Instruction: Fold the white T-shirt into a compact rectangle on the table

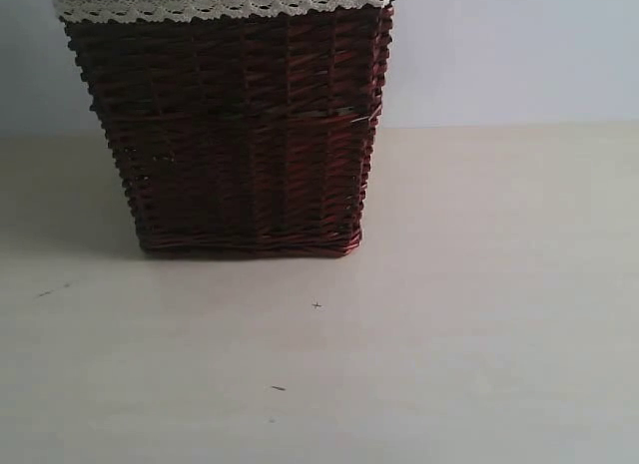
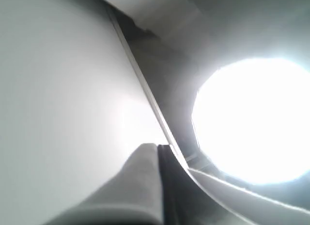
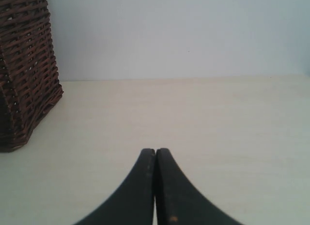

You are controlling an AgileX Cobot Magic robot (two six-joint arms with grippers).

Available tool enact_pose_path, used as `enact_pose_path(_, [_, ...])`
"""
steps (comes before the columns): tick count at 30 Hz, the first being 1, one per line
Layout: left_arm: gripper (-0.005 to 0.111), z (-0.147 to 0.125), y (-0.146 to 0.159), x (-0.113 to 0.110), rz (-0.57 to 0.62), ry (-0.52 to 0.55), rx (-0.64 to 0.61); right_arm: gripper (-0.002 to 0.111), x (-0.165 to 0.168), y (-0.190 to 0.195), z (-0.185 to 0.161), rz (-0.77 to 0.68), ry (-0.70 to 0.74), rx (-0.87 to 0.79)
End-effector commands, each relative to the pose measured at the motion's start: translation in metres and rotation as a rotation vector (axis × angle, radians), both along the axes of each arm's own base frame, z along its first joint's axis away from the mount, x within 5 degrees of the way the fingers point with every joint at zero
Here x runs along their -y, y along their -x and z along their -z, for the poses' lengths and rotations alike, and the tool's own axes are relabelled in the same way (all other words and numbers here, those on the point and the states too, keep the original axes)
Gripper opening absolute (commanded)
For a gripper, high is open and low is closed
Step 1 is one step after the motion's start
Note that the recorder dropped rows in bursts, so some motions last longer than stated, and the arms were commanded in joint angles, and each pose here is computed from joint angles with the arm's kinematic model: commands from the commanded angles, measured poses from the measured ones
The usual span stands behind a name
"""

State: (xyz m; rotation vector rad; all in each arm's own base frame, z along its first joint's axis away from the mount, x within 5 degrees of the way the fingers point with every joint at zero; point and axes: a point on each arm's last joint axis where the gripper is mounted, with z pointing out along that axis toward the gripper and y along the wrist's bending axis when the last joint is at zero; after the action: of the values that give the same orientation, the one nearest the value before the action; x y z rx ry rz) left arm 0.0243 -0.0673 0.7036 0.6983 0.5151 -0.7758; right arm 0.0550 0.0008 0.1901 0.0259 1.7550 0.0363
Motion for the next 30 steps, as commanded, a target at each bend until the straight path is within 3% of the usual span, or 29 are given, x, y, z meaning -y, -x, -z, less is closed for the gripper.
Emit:
enact_pose_path(1, [0.0, 0.018, -0.035, 0.007, -0.073, -0.108, -0.102, 0.0, 0.0, 0.0, 0.001, -0.004, 0.006, 0.004])
enact_pose_path(11, [0.0, 0.076, -0.132, 0.01, -0.16, -0.102, -0.447, 0.0, 0.0, 0.0, 0.001, -0.004, 0.006, 0.004])
enact_pose_path(19, [0.0, 0.176, -0.187, 0.023, -0.064, -0.256, -0.806, 0.0, 0.0, 0.0, 0.001, -0.004, 0.006, 0.004])
enact_pose_path(22, [0.0, 0.206, -0.193, 0.023, -0.066, -0.261, -0.904, 0.0, 0.0, 0.0, 0.001, -0.004, 0.006, 0.004])
enact_pose_path(24, [0.0, 0.212, -0.187, 0.022, -0.069, -0.259, -0.918, 0.0, 0.0, 0.0, 0.001, -0.004, 0.006, 0.004])
enact_pose_path(30, [0.0, 0.184, -0.138, 0.018, -0.027, -0.195, -0.803, 0.0, 0.0, 0.0, 0.001, -0.004, 0.006, 0.004])
